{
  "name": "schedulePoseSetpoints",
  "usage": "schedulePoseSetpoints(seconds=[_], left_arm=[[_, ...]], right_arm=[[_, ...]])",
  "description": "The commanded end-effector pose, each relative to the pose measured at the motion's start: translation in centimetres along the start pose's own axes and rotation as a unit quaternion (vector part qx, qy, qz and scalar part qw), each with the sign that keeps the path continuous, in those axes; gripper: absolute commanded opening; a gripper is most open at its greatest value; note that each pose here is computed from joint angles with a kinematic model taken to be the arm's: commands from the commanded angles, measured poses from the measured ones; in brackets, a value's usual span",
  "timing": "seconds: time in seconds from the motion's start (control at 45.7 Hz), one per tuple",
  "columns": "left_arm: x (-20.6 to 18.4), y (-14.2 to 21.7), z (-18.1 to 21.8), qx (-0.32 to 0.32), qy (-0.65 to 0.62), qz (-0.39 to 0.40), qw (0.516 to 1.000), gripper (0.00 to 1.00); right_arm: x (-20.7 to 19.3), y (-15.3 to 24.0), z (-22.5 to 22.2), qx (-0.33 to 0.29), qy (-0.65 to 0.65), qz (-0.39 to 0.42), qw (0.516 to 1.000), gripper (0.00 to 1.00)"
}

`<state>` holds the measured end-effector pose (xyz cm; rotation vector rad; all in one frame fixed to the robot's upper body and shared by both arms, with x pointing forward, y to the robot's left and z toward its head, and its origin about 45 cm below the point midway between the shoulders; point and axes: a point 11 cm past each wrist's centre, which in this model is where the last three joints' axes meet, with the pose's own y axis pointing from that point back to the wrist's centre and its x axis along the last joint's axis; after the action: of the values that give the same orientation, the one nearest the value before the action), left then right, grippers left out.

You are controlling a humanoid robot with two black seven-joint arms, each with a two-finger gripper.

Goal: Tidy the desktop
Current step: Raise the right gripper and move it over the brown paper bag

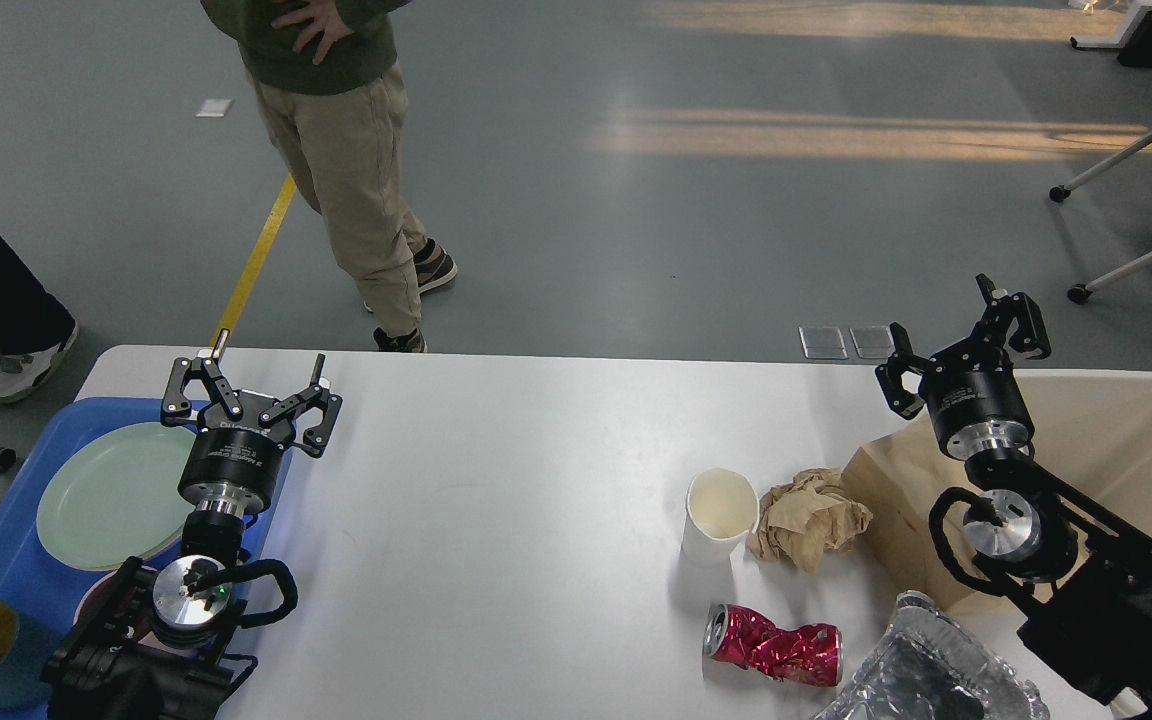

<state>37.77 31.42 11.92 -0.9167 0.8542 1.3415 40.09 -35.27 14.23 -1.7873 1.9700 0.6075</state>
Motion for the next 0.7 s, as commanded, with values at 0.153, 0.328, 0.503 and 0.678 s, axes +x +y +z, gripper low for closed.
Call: schedulePoseSetpoints(seconds=[0.153,0.328,0.503,0.678], left_arm=[[0.0,0.0,0.0,0.0,0.0,0.0,1.0,0.96],[0.0,0.0,0.0,0.0,0.0,0.0,1.0,0.96],[0.0,0.0,0.0,0.0,0.0,0.0,1.0,0.96],[0.0,0.0,0.0,0.0,0.001,0.0,1.0,0.96]], right_arm=[[-1.6,-0.1,1.0,-0.032,0.06,-0.051,0.996,1.0],[-2.7,-1.6,-1.9,-0.088,0.227,-0.135,0.96,1.0],[-6.0,-3.6,-3.2,-0.14,0.386,-0.22,0.885,1.0],[-9.0,-4.8,-6.3,-0.224,0.578,-0.305,0.723,1.0]])
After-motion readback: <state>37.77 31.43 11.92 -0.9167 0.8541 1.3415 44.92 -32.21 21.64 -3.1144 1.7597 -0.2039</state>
